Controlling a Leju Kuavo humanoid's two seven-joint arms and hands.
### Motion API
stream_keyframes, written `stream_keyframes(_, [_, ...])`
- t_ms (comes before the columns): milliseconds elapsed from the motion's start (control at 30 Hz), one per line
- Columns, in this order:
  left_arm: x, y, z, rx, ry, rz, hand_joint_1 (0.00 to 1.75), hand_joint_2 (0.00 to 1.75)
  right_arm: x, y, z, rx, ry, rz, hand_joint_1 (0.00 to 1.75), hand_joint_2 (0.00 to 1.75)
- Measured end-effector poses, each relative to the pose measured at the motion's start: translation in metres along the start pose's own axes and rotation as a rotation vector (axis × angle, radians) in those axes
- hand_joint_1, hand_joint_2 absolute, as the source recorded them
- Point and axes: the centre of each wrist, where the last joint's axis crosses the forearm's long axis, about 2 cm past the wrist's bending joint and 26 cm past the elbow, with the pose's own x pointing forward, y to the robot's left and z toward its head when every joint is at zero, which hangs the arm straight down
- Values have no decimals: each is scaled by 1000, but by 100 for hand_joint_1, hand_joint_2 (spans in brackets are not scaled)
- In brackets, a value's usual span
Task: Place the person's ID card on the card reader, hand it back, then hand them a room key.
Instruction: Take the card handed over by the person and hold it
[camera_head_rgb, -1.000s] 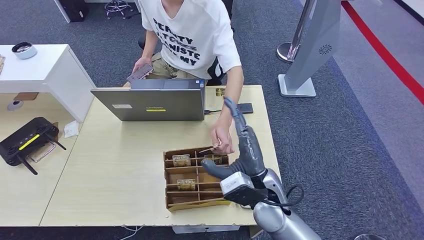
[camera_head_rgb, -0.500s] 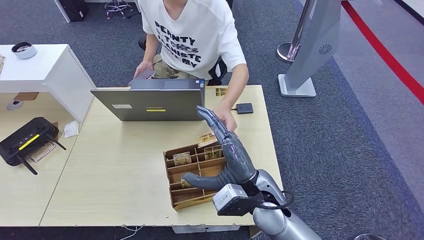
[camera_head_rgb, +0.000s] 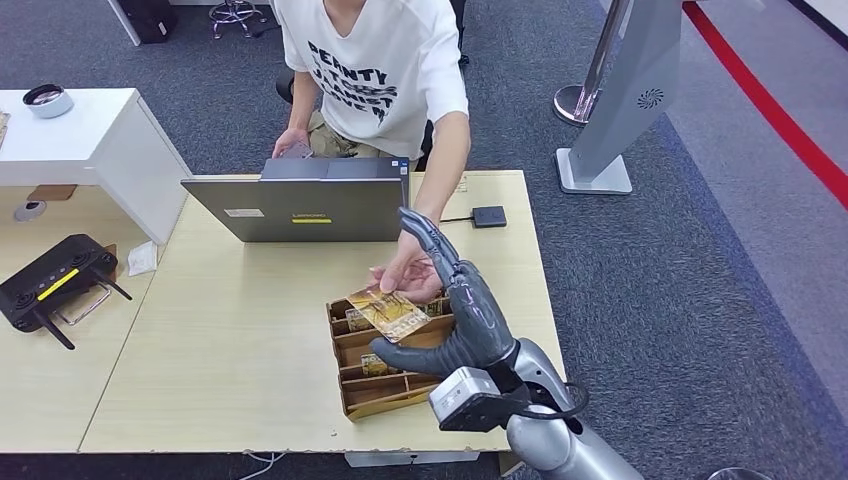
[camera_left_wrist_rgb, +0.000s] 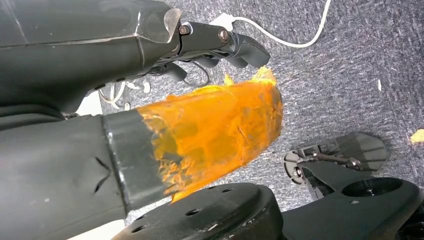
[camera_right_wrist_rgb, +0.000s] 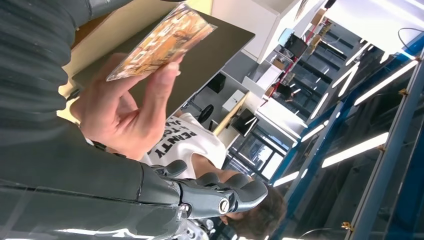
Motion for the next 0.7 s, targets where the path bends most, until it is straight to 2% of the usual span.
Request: stream_keyframes(700, [0, 0, 0, 1, 1, 5, 0, 0, 0, 0, 1, 2, 0, 2, 0, 175])
